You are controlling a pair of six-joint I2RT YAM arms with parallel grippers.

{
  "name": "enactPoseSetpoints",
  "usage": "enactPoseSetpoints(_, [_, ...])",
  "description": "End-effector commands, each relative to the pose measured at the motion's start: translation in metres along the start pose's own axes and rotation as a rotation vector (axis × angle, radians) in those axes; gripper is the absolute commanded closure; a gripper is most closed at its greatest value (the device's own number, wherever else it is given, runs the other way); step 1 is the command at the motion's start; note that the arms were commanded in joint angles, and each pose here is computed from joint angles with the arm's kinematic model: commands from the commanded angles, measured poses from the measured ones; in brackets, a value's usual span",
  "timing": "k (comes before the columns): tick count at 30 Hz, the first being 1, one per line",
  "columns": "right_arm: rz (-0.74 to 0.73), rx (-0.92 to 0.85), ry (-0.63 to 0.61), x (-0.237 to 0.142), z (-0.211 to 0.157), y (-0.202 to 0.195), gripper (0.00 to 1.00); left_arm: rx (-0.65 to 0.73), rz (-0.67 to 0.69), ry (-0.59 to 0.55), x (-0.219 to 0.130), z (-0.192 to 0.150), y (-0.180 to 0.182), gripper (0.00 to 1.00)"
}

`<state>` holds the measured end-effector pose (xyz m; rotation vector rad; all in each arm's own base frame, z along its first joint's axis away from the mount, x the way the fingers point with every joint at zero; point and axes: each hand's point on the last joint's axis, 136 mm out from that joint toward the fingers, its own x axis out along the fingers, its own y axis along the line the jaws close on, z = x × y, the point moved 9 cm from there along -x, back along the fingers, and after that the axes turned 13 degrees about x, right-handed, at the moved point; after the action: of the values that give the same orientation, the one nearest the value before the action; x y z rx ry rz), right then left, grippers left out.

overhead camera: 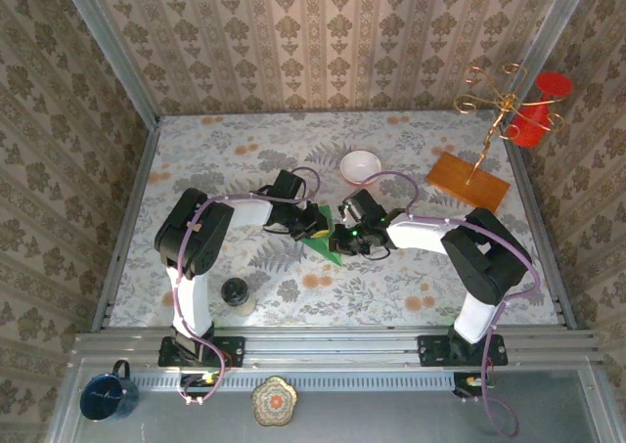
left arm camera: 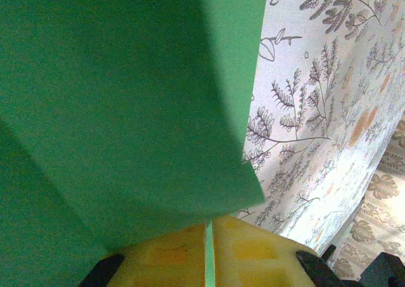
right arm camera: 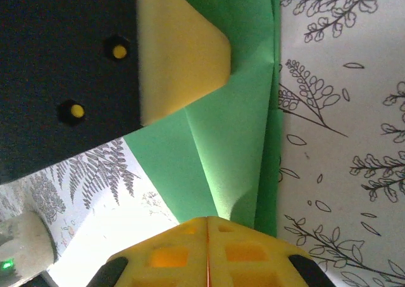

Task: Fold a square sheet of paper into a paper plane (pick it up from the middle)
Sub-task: Fourth fold the wing at the center of the table.

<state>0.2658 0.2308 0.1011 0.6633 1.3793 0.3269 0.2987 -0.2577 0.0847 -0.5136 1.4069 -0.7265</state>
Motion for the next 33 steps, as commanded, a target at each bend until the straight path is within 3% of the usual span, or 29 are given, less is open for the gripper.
enactPoseSetpoints(1, [-0.074,0.028,0.012,0.007,-0.004,-0.016,0.90,-0.065,0.074,0.027,0.007,-0.008,0.020,0.87])
enactPoseSetpoints(13, [-0.153,0.056,0.044,0.014,-0.014,-0.038,0.91,-0.022,0.034,-0.015,-0.005,0.004,0.005,0.85])
enactPoseSetpoints(19, [-0.175,0.054,0.067,0.013,-0.019,-0.046,0.91,0.062,-0.002,-0.074,-0.021,0.010,-0.011,0.83])
enactPoseSetpoints(33, [-0.182,0.045,0.096,0.014,-0.022,-0.053,0.93,0.215,-0.007,0.006,-0.011,-0.030,-0.019,0.87])
